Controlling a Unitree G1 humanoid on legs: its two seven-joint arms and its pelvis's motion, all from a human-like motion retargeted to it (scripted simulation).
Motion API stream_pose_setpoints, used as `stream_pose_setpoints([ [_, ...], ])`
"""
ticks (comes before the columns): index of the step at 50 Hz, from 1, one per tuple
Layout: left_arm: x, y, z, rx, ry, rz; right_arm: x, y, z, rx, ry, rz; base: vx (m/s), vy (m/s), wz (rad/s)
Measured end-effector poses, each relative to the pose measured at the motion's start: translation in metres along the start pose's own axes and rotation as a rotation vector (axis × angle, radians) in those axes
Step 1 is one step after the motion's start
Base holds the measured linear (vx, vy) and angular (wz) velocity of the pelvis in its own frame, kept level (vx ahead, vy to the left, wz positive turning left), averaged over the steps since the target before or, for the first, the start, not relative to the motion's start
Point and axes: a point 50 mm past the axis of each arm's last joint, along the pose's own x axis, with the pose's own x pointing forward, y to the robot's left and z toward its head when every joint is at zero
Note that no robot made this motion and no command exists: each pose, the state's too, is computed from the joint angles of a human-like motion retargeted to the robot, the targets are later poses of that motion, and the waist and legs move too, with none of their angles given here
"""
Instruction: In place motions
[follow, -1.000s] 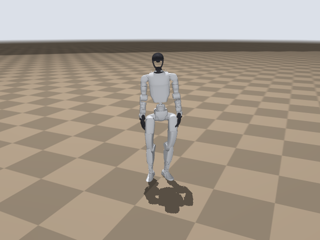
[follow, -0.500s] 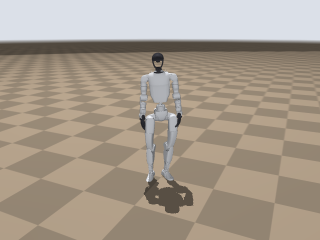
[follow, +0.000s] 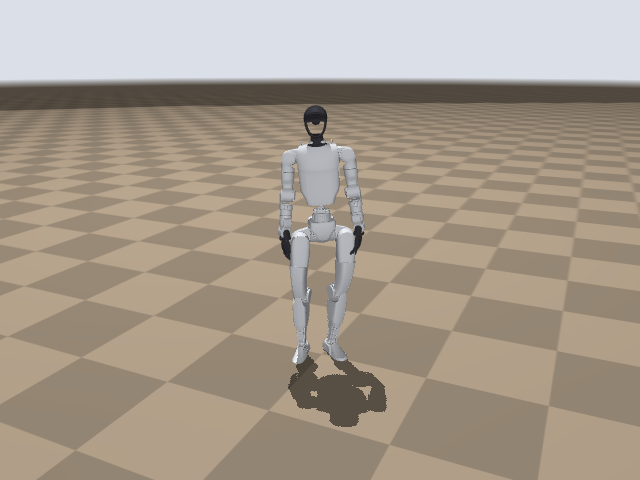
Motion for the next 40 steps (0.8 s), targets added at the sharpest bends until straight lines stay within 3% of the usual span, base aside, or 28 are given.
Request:
stream_pose_setpoints([
  [40,0.0004,-0.0005,-0.0002,-0.009,-0.001,0.009,-0.0003,-0.0006,0.0002,-0.007,-0.003,0.007,0.0,0.0,0.0],
])
